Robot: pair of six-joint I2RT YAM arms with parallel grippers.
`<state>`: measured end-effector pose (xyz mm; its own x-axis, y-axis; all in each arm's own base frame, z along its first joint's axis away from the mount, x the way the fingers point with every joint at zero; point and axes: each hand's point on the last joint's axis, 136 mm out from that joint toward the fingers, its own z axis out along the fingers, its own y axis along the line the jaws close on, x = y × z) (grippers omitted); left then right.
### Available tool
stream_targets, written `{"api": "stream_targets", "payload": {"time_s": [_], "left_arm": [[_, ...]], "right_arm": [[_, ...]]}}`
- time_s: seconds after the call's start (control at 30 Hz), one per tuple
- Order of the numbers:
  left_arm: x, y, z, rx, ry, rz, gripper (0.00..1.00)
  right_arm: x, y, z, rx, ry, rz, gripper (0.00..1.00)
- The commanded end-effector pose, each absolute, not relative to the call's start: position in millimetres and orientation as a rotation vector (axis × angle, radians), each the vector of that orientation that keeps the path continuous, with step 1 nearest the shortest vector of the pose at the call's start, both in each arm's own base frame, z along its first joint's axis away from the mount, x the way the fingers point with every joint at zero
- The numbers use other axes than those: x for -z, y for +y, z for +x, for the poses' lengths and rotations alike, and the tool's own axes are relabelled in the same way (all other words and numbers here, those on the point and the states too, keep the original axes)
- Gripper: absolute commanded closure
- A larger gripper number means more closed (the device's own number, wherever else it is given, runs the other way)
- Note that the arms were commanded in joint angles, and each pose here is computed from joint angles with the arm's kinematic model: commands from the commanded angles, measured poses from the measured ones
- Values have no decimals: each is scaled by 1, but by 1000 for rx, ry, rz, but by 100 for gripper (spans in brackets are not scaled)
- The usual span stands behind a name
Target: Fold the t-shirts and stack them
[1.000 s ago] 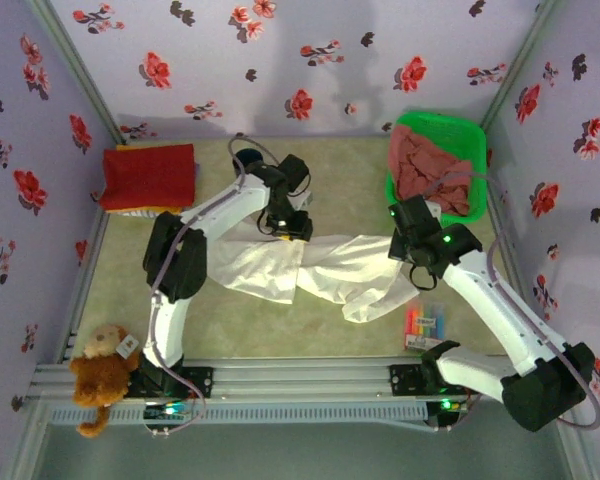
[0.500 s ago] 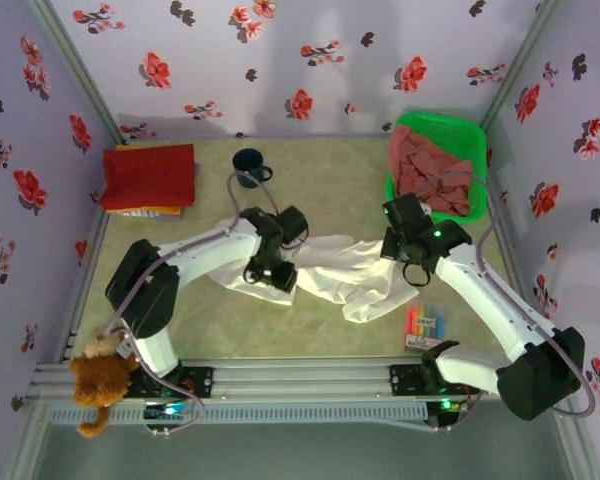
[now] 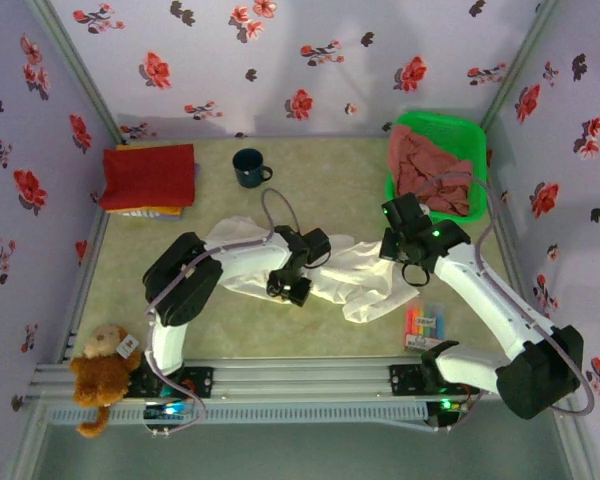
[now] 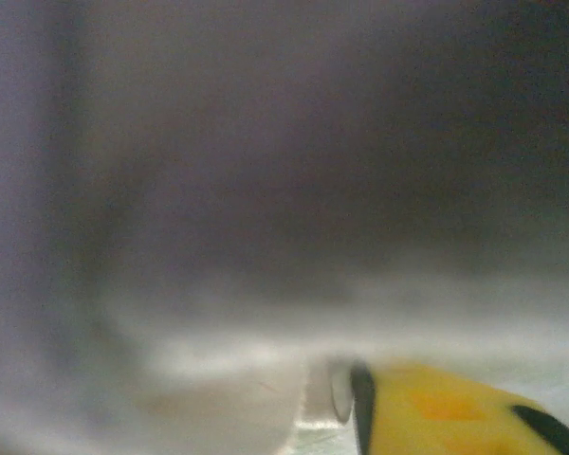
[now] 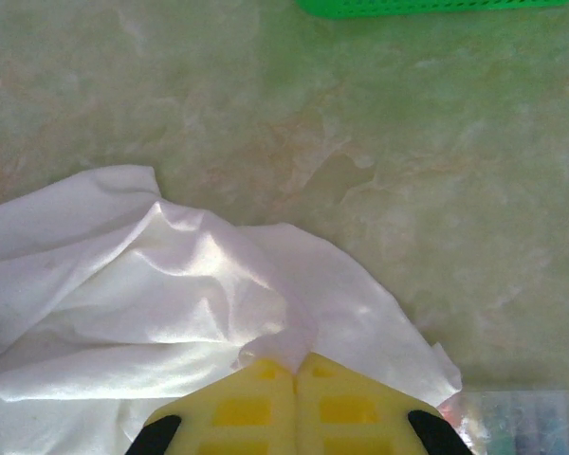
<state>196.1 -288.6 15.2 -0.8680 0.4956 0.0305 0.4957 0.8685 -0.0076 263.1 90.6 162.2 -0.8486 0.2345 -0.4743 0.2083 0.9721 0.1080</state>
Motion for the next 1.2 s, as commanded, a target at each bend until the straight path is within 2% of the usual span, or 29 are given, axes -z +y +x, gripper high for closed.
{"api": "stream_targets", "payload": {"time_s": [0.0, 0.07, 0.13, 0.3, 0.5, 0.63, 0.77, 0.9, 1.17], "left_arm": [[-1, -276, 196, 136, -2997, -772, 78], [-10, -271, 202, 178, -3033, -778, 93], [-29, -259, 208, 245, -3062, -787, 100], [-109, -227, 244, 313, -3236, -758, 100], [-224, -134, 293, 360, -3492, -514, 100], [-303, -60, 324, 503, -3680, -323, 100], [-380, -17, 345, 761, -3819, -275, 100], [-445, 2, 359, 1026, -3953, -233, 100], [-554, 5, 356, 1262, -4307, -96, 100]], "right_arm": [[-164, 91, 263, -93, 2609, 321, 100], [-167, 93, 265, -111, 2600, 315, 100], [-172, 97, 268, -129, 2590, 301, 100], [-194, 105, 277, -176, 2524, 244, 100], [-242, 121, 293, -217, 2373, 136, 100], [-273, 128, 311, -196, 2288, 80, 100], [-321, 135, 333, -161, 2186, 14, 100], [-378, 130, 349, -93, 2047, -8, 100], [-488, 128, 340, -24, 1765, -99, 100]]}}
